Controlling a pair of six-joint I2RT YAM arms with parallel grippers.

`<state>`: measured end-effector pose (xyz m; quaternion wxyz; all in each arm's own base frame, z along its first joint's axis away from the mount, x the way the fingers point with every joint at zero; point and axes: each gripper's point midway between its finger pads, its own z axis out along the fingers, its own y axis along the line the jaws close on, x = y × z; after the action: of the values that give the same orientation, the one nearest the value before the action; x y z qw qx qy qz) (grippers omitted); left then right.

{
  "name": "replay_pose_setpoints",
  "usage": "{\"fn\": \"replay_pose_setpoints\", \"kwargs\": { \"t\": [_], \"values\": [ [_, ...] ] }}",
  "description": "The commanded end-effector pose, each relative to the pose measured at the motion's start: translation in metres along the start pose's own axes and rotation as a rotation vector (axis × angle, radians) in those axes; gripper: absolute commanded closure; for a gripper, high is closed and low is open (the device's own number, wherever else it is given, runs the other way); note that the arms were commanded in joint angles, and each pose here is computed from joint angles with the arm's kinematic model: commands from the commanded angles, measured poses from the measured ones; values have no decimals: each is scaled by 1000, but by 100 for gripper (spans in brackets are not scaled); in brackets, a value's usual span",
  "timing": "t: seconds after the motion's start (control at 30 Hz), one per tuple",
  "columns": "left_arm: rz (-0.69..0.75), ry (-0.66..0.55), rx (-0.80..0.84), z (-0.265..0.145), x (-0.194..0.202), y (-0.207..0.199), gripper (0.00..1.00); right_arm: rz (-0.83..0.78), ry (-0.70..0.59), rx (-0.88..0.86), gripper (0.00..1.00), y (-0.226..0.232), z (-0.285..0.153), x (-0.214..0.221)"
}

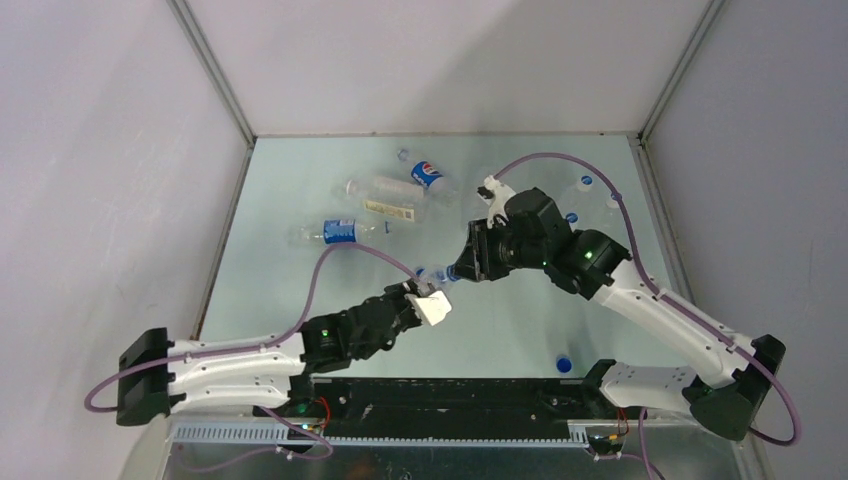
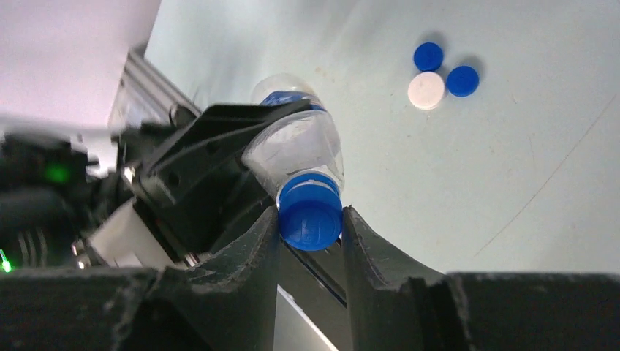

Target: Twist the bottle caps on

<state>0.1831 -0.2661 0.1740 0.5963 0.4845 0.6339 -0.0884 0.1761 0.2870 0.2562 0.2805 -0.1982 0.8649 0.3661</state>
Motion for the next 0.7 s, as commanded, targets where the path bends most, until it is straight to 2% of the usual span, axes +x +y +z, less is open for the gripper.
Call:
{"fn": "replay_pose_setpoints", "kwargs": {
  "t": [0.0, 0.2, 0.27, 0.37, 0.43, 0.53, 0.67],
  "values": [
    [-140, -197, -345, -11, -74, 67, 79, 267, -93, 19, 99, 10, 12, -9],
    [-179, -172, -226, -9, -66, 48, 79, 206, -165, -3, 88, 7, -8, -24],
    [-178, -165, -187, -8, -63, 43, 79, 193, -169, -16, 80, 6, -13, -26],
    [-193, -170, -137, -9, -62, 39, 79, 122, -186, -78, 64, 17, -21, -31],
    [-206, -162, -85, -8, -59, 33, 79, 68, -206, -101, 57, 21, -28, -35],
    [-213, -160, -21, -8, -56, 29, 79, 22, -209, -116, 56, 19, -34, -38],
    [-187, -154, 25, -9, -58, 24, 79, -28, -194, -135, 65, 22, -37, -39]
  ]
}}
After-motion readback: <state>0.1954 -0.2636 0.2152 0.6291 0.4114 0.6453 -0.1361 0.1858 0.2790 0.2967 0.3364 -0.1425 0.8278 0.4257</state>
